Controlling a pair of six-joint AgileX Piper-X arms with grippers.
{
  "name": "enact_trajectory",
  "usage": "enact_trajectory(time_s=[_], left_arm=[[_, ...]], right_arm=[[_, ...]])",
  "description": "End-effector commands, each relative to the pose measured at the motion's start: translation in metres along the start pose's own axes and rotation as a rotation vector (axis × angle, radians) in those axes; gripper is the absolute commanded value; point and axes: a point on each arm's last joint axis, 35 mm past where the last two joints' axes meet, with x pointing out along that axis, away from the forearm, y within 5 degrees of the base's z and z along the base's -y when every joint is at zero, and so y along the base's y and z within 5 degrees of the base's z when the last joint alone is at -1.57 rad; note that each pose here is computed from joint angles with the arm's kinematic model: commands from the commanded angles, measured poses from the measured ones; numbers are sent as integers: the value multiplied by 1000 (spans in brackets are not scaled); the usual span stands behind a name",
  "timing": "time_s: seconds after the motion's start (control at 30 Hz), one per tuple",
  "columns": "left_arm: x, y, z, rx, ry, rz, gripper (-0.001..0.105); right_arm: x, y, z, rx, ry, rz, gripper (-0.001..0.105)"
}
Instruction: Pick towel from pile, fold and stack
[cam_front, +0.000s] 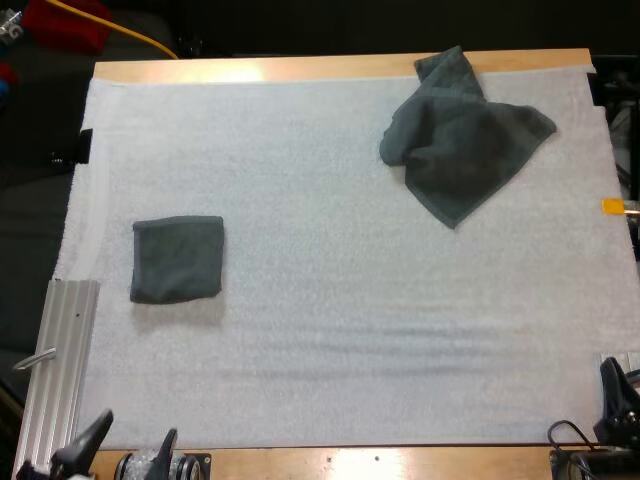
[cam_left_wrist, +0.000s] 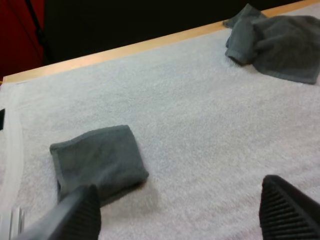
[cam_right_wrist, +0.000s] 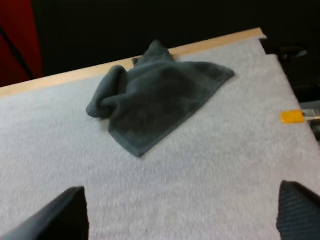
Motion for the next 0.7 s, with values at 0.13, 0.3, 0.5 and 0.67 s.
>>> enact_trajectory(time_s=[0.13, 0.3, 0.5, 0.67], left_arm=[[39, 8, 0, 1, 7, 2, 64], [75, 16, -12, -4, 30, 3, 64], [104, 21, -28, -13, 70, -23, 64], [114, 22, -34, -17, 77, -63, 64]], right_arm=[[21, -1, -2, -10, -16, -14, 74], [44, 0, -19, -8, 47, -8, 74], [66, 1, -40, -6, 137, 0, 74], [78, 2, -54, -3, 190, 5, 74]])
